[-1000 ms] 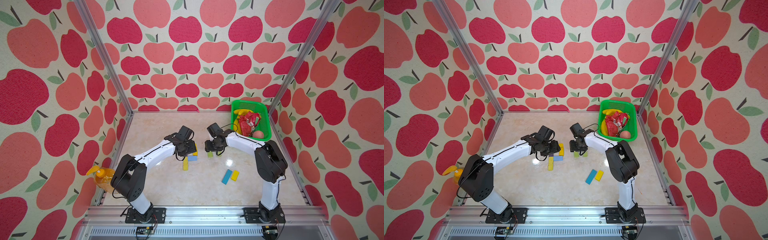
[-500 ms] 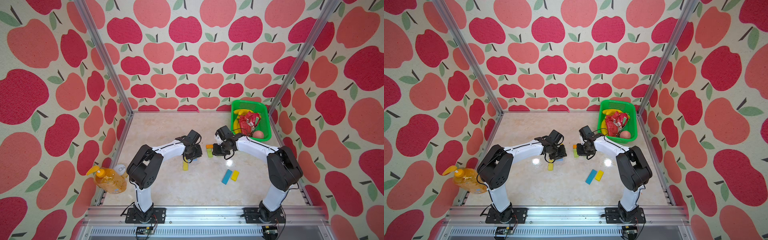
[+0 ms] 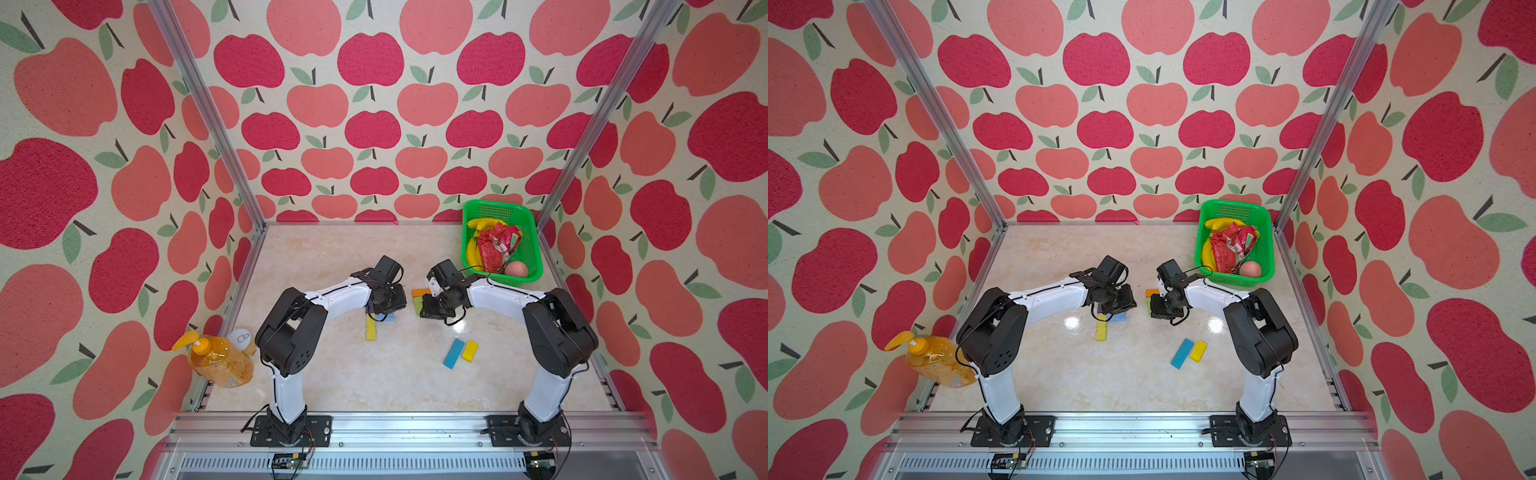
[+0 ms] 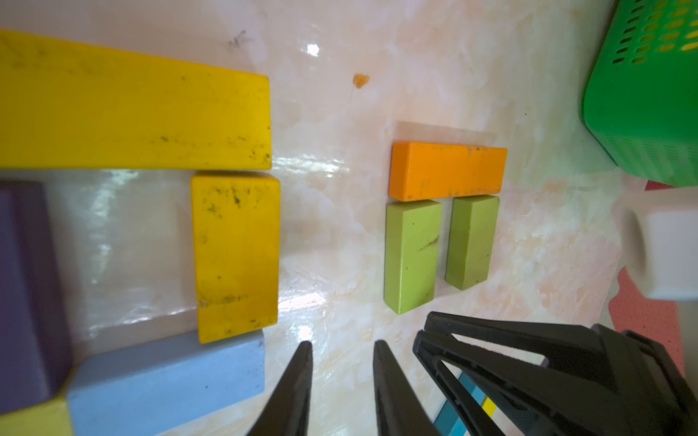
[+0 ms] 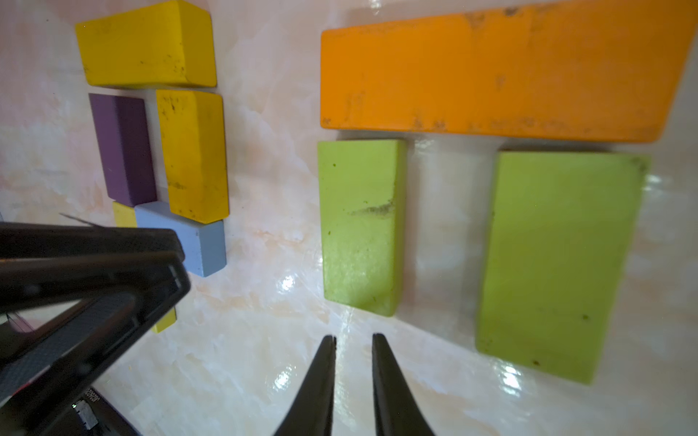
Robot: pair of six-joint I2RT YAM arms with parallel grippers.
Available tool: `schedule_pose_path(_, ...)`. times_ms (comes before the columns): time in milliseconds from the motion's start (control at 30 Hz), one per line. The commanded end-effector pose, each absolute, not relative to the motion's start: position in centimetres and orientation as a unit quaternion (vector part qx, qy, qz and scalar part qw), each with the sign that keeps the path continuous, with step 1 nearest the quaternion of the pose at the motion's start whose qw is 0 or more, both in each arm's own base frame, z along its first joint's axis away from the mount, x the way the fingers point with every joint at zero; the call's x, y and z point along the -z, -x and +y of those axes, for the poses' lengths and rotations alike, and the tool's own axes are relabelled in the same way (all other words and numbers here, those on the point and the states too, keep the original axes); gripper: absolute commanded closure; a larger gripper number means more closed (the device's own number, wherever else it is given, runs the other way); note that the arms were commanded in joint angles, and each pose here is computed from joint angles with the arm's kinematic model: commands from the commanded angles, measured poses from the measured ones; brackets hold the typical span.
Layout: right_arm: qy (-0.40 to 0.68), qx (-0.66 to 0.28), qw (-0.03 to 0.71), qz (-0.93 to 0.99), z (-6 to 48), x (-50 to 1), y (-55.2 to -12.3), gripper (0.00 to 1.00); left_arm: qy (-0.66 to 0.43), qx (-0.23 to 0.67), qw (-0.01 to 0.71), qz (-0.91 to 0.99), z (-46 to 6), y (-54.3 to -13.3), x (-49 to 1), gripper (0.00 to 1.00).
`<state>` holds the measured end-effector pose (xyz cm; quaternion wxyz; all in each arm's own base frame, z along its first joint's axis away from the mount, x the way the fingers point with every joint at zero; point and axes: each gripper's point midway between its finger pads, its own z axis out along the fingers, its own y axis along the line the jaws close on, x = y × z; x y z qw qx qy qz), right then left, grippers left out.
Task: Assemble the letter p with building blocks
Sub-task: Adjust the building block at the center of the board.
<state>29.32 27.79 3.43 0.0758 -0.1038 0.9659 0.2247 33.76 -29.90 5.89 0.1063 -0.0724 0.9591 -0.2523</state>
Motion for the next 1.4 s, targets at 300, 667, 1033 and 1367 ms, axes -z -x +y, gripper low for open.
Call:
schedule_pose_path(300, 0.101, -0.220, 0.051, 0.969, 28.6, -2.0, -28.8, 0.78, 0.080, 0.256, 0.109, 0.957, -29.1, -34.6, -6.1, 0.69)
schedule_pose_path(667, 0.105, -0.205, 0.049, 0.972, 28.7, -1.5, -29.1, 0.77, 0.083, 0.254, 0.106, 0.958, -28.7, -34.5, -5.7, 0.69)
schedule_pose_path(1033, 0.109, -0.207, 0.049, 0.971, 29.0, -2.0, -29.1, 0.76, 0.083, 0.256, 0.104, 0.957, -28.5, -34.4, -5.6, 0.69)
schedule_pose_path(1367, 0.125, -0.206, 0.101, 0.965, 28.5, -6.0, -29.9, 0.73, 0.083, 0.258, 0.106, 0.957, -28.3, -34.2, -5.8, 0.69)
